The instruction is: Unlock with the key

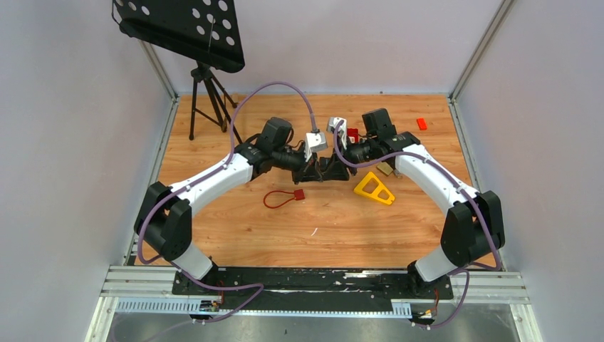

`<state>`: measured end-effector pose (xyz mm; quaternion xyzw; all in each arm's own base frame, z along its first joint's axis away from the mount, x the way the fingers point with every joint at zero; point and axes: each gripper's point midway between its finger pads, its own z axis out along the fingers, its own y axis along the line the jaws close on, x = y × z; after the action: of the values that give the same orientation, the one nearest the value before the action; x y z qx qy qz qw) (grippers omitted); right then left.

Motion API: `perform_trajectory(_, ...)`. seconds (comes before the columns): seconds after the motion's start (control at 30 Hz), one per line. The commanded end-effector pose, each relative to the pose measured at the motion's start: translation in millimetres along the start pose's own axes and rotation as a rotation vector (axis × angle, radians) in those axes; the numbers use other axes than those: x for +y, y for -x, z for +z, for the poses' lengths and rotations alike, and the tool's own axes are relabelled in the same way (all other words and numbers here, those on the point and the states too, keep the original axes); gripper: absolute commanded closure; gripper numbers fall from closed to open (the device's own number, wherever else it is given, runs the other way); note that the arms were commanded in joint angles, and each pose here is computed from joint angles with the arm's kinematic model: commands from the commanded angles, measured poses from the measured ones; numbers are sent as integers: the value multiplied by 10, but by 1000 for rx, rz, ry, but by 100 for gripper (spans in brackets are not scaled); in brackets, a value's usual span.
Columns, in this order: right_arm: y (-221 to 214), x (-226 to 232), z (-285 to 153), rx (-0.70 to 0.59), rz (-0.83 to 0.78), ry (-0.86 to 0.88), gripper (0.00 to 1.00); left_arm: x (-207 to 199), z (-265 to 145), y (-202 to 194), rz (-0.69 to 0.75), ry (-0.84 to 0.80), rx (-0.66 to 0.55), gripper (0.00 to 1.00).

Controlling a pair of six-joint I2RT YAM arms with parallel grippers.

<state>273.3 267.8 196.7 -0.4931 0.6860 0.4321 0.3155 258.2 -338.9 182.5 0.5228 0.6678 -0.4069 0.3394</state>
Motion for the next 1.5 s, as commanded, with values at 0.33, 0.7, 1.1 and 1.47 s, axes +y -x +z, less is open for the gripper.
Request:
perform_trajectory(0.33,207,107,-74,-70,-104,26,64,-228,38,-4,18,-142,-5,95)
perform_trajectory(0.7,133,203,-33,-45,-100,100,57,-174,31,0,22,-109,-1,97)
perform_trajectory(1.1,26,-121,19,4,-16,-33,100,-151,18,-76,36,-93,28,71)
perform_trajectory(1.47,-882,-543,332,146,476,-42,98,504,-245,-367,254,309,159,32)
